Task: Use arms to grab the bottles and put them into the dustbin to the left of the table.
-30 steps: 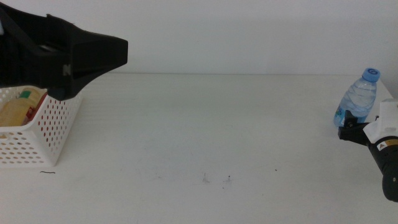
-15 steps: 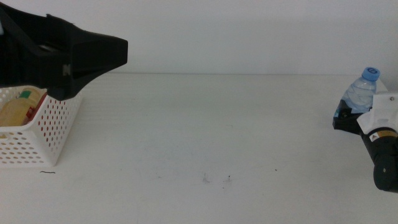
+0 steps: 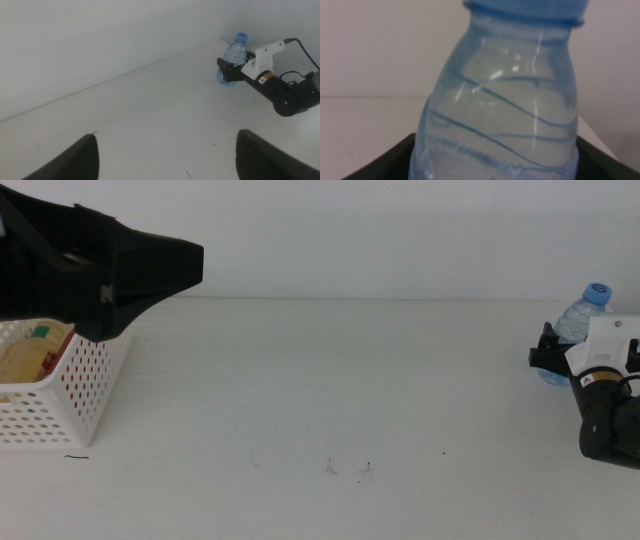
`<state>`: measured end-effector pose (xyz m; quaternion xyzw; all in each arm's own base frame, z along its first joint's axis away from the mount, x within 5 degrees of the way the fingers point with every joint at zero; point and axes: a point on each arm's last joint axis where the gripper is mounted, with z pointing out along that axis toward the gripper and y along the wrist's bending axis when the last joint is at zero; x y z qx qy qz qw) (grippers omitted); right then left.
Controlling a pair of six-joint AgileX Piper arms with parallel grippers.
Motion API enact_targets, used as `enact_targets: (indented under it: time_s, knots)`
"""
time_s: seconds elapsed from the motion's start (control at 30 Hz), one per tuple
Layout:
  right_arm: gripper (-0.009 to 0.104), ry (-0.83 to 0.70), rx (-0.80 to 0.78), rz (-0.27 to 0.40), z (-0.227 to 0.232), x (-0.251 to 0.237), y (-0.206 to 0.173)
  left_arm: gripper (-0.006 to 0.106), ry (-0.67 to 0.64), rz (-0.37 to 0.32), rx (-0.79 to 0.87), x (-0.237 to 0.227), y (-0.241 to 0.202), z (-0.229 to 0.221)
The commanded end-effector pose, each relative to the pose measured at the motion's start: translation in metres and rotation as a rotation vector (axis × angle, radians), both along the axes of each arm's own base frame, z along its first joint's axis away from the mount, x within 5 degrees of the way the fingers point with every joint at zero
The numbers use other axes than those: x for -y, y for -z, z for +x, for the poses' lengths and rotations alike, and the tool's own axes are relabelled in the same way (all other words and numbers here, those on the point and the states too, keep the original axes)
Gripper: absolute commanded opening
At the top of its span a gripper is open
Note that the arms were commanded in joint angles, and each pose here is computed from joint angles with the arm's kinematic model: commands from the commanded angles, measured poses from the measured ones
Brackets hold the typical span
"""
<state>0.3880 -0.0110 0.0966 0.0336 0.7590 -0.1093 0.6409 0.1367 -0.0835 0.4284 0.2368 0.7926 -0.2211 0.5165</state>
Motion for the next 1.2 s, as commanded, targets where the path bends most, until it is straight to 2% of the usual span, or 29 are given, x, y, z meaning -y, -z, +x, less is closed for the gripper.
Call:
enact_targets:
  time_s: [0.0, 0.07, 0.13, 0.27, 0.4, 0.5, 0.57, 0.6, 0.67, 0.8, 1.0, 1.17]
  knots:
    - [0.090, 0.027, 0.021, -0.006, 0.005, 0.004, -0.003, 0.094, -0.006, -0.007, 0.018, -0.001, -0.003, 0.000]
    - [0.083, 0.025, 0.025, -0.007, 0.006, 0.004, -0.003, 0.094, -0.006, -0.007, 0.018, -0.001, -0.003, 0.000]
    - [0.065, 0.025, 0.028, -0.006, 0.008, 0.004, -0.003, 0.094, -0.006, -0.007, 0.018, -0.001, -0.003, 0.000]
    - [-0.003, -0.007, 0.011, -0.014, 0.008, 0.002, -0.002, 0.094, -0.006, -0.007, 0.018, -0.001, -0.003, 0.000]
    - [-0.002, -0.223, 0.025, -0.058, 0.012, -0.023, -0.006, 0.094, -0.006, -0.007, 0.018, -0.001, -0.003, 0.000]
    - [-0.003, -0.408, 0.073, -0.045, 0.017, -0.058, -0.018, 0.094, -0.005, -0.006, 0.019, -0.001, -0.003, 0.000]
    - [-0.003, -0.502, 0.106, 0.005, 0.020, -0.084, -0.027, 0.094, -0.005, -0.006, 0.019, -0.001, -0.003, 0.000]
    - [-0.003, -0.541, 0.107, 0.055, 0.022, -0.095, -0.030, 0.094, -0.005, -0.006, 0.019, -0.001, -0.003, 0.000]
    - [-0.003, -0.642, 0.091, 0.090, 0.029, -0.123, -0.038, 0.094, -0.005, -0.006, 0.019, -0.001, -0.003, 0.000]
    - [-0.003, -0.818, 0.085, 0.024, 0.040, -0.181, -0.052, 0.094, -0.005, -0.006, 0.019, -0.001, -0.003, 0.000]
    - [-0.003, -0.927, 0.086, 0.006, 0.049, -0.250, -0.050, 0.094, -0.005, -0.006, 0.019, -0.001, -0.003, 0.000]
    - [-0.003, -0.977, 0.089, 0.008, 0.050, -0.279, -0.033, 0.094, -0.005, -0.006, 0.019, -0.001, -0.003, 0.000]
